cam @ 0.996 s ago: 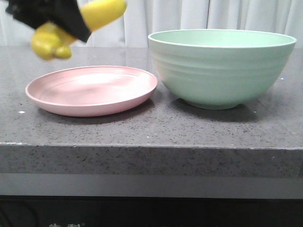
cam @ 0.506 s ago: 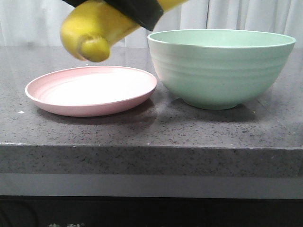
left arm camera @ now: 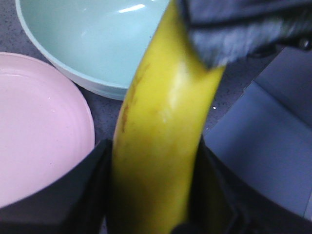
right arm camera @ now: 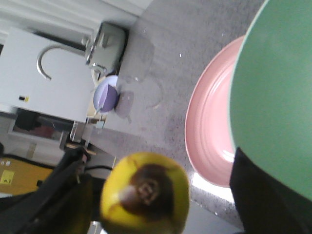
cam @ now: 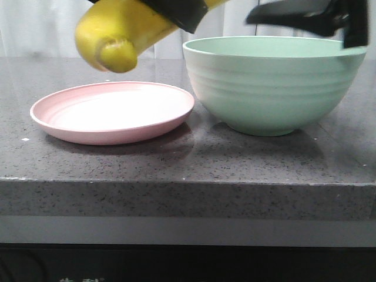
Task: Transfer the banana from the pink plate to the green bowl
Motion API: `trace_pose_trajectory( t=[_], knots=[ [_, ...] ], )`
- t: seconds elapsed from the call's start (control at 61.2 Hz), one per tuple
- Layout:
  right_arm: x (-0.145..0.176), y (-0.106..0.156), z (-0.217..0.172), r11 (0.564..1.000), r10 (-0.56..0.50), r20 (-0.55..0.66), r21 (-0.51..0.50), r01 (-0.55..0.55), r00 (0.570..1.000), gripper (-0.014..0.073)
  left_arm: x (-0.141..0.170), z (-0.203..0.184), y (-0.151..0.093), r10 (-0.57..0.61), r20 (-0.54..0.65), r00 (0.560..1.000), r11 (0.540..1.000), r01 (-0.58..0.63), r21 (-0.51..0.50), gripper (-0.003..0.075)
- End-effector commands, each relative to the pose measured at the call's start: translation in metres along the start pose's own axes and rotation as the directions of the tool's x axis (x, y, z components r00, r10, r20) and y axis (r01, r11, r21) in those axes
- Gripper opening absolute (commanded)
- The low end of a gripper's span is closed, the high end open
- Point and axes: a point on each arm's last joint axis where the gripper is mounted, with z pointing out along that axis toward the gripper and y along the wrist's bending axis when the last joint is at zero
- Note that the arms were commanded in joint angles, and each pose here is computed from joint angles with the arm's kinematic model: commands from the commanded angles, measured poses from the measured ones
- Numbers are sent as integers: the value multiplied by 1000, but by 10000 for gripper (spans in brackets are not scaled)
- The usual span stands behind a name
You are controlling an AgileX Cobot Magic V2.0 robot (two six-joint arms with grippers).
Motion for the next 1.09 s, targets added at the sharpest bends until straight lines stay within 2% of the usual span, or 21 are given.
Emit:
trace_pose_trajectory(
  t=[0.0, 0.147, 0.261, 0.376, 0.539, 0.604, 0.817, 0.996, 1.078],
  knots=[
    [-1, 20, 7, 991, 39, -14, -130, -40, 999, 491, -15, -18, -5, -3, 127, 992, 1000, 1, 17, 66],
    [2, 19, 11, 991, 41, -35, -126, -45, 999, 337, -15, -18, -5, -3, 129, 992, 1000, 1, 17, 68],
    [2, 18, 11, 992, 38, -29, -119, -41, 999, 283, -15, -18, -5, 1, 129, 992, 1000, -3, 13, 122],
    [1, 17, 12, 994, 13, -17, -109, -15, 1000, 276, -15, -18, -5, 1, 129, 992, 1000, -3, 13, 256],
    [0, 18, 12, 994, -7, -10, -106, 6, 1000, 276, -15, -20, -4, 10, 132, 991, 1000, -11, 7, 498],
    [-3, 20, 11, 994, -28, -6, -107, 27, 1000, 276, -15, -25, -3, 33, 141, 989, 999, -32, -11, 545],
    [-29, 34, 3, 983, -145, 55, -104, 150, 988, 276, -17, -53, 4, 30, 214, 976, 999, -20, -47, 558],
    [-55, 51, -13, 963, -191, 113, -170, 208, 975, 276, -14, -70, 21, -4, 225, 974, 994, 28, -103, 558],
    [-71, 56, -21, 951, -262, 161, -124, 282, 952, 276, -12, -75, 30, -20, 221, 975, 990, 51, -134, 558]
  ],
)
